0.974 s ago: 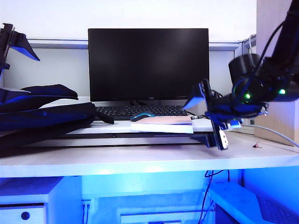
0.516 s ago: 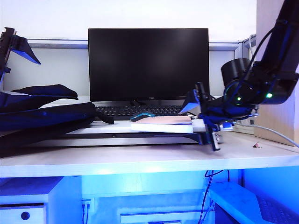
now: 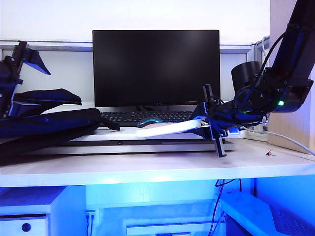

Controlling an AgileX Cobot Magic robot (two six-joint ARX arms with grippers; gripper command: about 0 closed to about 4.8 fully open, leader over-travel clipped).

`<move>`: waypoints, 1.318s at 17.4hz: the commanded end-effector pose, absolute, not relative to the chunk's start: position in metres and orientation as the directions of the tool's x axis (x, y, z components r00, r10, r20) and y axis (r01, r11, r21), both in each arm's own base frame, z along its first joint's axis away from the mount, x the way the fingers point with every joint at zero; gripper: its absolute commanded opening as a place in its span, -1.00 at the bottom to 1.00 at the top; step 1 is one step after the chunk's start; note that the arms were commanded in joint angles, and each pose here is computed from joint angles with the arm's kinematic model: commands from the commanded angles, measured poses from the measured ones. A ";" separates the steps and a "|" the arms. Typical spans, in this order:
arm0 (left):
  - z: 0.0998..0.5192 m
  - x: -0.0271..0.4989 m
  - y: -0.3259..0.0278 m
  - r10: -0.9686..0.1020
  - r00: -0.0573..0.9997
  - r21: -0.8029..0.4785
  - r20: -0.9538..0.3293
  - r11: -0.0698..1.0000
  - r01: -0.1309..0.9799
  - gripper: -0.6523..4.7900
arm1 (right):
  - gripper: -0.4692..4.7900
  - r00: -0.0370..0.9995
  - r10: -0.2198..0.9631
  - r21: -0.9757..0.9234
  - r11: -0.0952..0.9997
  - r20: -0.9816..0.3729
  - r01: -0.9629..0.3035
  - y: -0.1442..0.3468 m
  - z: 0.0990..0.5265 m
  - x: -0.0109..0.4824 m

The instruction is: Pick up the book on the desk and put it into the open backpack.

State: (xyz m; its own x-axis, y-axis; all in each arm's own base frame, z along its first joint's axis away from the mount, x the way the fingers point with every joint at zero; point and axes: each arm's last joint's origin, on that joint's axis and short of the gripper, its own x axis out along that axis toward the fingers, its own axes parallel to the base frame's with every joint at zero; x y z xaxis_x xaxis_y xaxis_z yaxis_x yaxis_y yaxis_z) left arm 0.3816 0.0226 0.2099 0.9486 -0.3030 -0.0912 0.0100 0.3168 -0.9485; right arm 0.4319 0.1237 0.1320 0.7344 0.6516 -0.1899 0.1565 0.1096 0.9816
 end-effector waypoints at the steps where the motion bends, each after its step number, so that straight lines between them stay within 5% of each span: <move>1: 0.207 0.386 0.025 -0.244 0.963 -0.941 -0.114 0.338 -0.026 -0.85 | -0.83 0.690 0.721 0.997 0.074 -0.071 0.025 0.131 0.159 0.440; 4: 0.209 0.386 0.024 -0.285 0.954 -0.942 -0.088 0.335 0.013 -0.78 | -0.83 0.644 0.765 0.995 0.036 0.029 -0.088 0.137 0.188 0.451; 6: 0.225 0.386 0.018 -0.395 0.917 -0.925 0.060 0.324 0.201 -0.78 | -0.83 0.596 0.798 0.988 0.000 0.093 -0.155 0.156 0.213 0.455; 11: 0.238 0.383 0.005 -0.532 0.830 -0.933 0.171 0.183 0.310 -0.78 | -0.83 0.565 0.817 0.985 -0.025 0.119 -0.170 0.197 0.223 0.444; 16: 0.253 0.373 -0.044 -0.723 0.631 -0.920 0.281 -0.016 0.391 -0.78 | -0.83 0.585 0.805 0.989 -0.016 0.100 -0.147 0.231 0.237 0.438; 23: 0.261 0.365 -0.068 -0.784 0.524 -0.924 0.333 -0.162 0.346 -0.78 | -0.83 0.613 0.790 0.996 0.054 0.002 -0.074 0.241 0.228 0.435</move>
